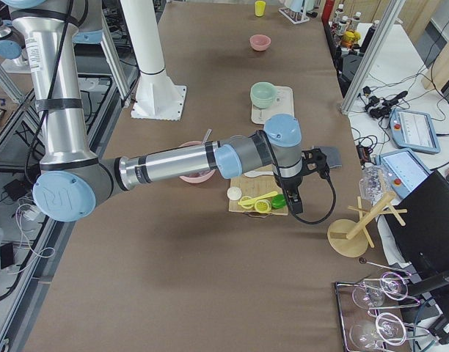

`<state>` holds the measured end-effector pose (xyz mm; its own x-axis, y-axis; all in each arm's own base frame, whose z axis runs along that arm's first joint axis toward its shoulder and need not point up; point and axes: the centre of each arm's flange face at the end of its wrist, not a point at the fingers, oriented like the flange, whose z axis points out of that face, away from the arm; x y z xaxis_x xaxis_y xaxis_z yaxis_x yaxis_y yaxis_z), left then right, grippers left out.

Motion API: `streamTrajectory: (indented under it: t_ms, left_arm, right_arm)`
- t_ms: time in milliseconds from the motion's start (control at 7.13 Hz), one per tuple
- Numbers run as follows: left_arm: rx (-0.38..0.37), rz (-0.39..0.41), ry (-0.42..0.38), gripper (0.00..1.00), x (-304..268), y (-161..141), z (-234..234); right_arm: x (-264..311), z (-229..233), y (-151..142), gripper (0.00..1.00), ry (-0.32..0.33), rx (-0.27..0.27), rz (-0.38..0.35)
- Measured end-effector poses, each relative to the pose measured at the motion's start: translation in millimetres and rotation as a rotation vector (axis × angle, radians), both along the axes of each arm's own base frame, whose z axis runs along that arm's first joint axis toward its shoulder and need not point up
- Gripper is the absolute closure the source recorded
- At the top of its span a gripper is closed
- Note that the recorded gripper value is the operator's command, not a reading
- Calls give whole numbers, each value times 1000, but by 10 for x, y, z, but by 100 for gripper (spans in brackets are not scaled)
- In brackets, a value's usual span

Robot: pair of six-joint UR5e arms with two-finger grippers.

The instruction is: Stack pink bowl on green and place spoon

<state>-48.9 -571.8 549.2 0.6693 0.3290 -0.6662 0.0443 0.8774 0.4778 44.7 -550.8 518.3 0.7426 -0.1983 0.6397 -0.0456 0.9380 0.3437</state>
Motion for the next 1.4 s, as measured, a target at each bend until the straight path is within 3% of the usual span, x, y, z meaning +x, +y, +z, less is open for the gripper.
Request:
streamTrajectory:
  t_ms: [421, 841, 982, 1402]
  left_arm:
    - [2, 88, -24, 2, 587, -174, 99]
    - [-155, 107, -4, 5, 1311, -97, 459]
    - [-192, 97, 12, 10, 1559, -14, 516]
    - [-189, 102, 26, 56, 2104, 210, 747]
  right_arm:
    - [-638, -62, -78, 0, -37, -29, -30]
    - [-1106, 226, -91, 0, -69, -56, -36]
    - [-1139, 340, -93, 0, -74, -54, -34]
    - [-1153, 453, -84, 0, -78, -51, -33]
